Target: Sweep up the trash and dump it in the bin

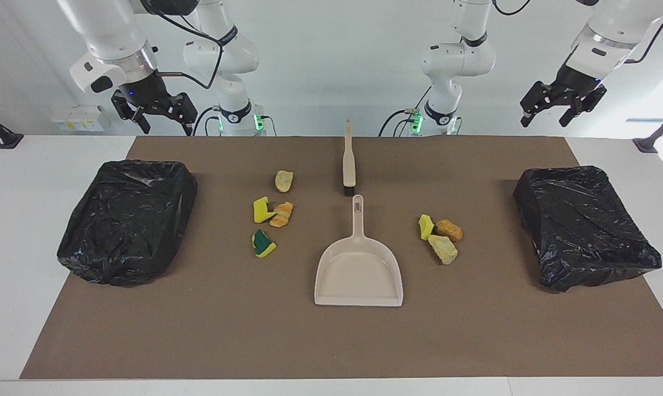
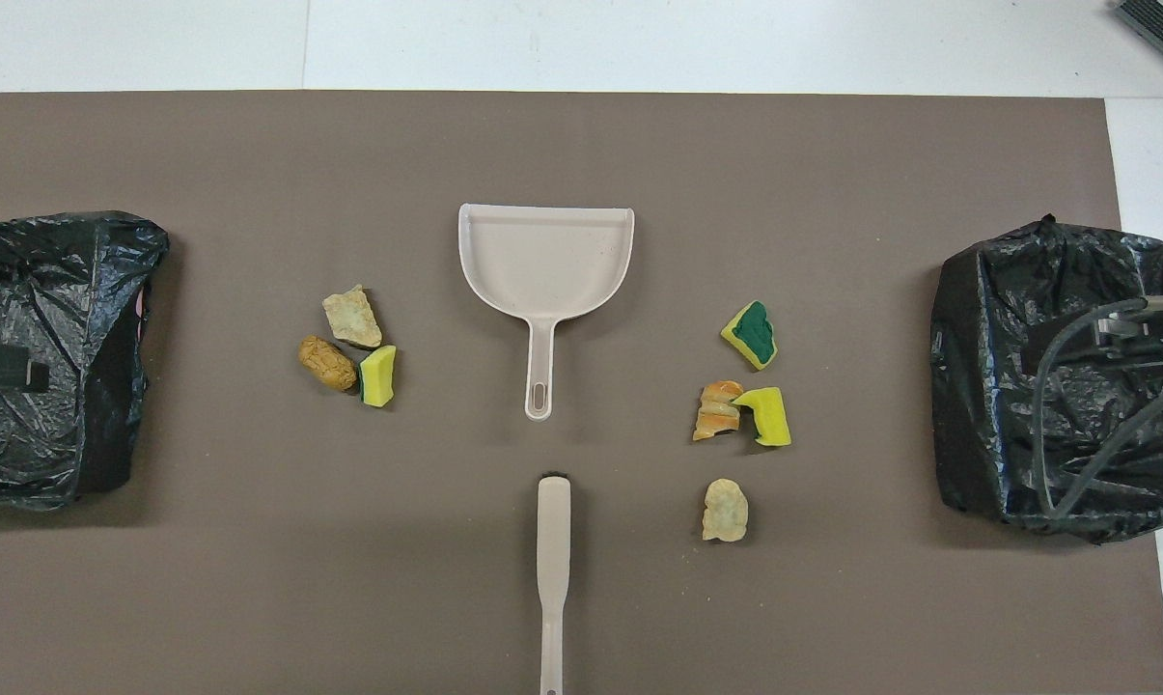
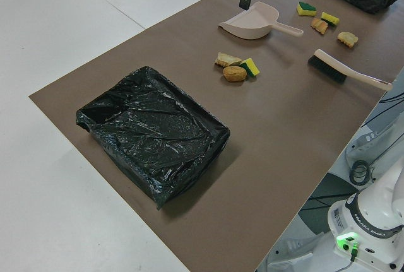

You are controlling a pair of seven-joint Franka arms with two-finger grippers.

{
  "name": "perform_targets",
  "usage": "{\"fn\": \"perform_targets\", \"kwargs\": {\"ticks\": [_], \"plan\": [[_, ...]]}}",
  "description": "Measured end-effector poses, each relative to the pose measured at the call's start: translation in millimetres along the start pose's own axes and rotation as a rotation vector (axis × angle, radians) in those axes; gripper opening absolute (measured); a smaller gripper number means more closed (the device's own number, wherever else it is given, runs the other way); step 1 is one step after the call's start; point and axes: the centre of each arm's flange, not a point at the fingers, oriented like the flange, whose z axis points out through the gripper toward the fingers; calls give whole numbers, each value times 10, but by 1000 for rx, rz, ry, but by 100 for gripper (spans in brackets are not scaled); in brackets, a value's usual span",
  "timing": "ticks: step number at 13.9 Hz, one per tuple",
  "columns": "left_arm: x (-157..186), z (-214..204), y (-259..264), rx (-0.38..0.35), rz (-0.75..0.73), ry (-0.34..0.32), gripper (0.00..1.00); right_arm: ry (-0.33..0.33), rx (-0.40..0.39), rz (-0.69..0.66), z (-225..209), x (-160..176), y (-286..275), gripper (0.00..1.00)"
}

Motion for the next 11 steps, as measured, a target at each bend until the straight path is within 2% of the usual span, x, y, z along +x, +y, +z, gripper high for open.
{"fn": "perform_targets", "kwargs": {"ticks": [11], "plan": [[0, 0, 0, 0, 0, 0, 100, -3, -1, -7, -11, -25, -36, 100]]}}
